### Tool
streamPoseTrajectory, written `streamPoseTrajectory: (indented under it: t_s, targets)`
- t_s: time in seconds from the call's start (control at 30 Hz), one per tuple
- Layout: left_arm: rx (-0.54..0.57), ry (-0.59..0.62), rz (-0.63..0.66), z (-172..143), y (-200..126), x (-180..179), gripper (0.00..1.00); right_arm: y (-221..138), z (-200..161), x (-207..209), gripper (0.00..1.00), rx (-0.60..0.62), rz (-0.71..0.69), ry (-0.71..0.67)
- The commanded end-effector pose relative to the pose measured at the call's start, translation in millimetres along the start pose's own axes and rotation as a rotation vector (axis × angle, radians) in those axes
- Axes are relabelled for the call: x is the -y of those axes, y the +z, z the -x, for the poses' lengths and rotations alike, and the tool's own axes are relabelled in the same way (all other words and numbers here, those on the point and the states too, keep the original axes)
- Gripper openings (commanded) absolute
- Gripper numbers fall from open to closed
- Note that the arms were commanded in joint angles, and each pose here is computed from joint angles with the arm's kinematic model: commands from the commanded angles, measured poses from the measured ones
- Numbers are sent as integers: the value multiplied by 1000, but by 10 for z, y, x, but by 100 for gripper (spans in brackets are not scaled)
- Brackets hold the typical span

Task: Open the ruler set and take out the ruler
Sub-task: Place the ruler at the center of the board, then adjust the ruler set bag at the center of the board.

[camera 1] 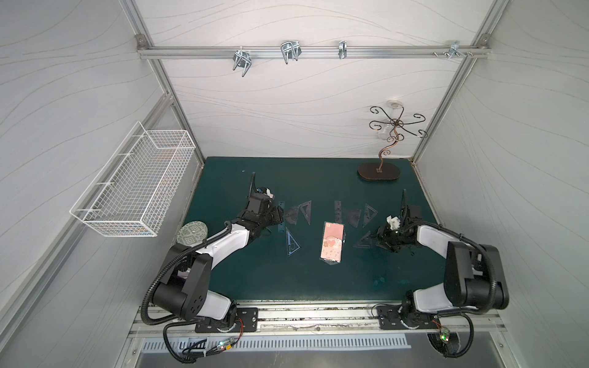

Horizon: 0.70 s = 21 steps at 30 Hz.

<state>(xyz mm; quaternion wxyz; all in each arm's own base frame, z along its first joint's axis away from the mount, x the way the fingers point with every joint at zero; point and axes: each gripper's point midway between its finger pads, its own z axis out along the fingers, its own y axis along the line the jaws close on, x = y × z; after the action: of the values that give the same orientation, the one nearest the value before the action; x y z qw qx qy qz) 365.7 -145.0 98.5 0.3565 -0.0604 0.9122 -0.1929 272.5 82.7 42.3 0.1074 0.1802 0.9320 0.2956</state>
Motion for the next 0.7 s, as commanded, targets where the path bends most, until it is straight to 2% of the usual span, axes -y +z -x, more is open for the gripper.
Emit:
streamPoseTrajectory:
  t_s: [0.0,0.03,0.1,0.2,0.27,0.4,0.67]
  targets:
    - [24,11,-7,127,-45,61,58,-218,84,-400,46,95,17,-184]
    - [22,12,-5,103,-46,46,58,-207,32,-593,43,88,37,-269]
    - [26,11,-3,93,-47,32,58,-81,-119,-900,40,6,102,-346]
    - [23,23,-35,104,-58,98,58,185,-217,-1133,49,-119,265,-296]
    - [25,25,-50,117,-82,130,58,288,-243,-1227,50,-153,330,-293]
    - [28,34,-46,117,-143,125,58,473,-307,-1148,55,-163,226,-344]
    - [40,49,-13,130,-177,67,58,802,-487,-1052,56,-235,192,-365]
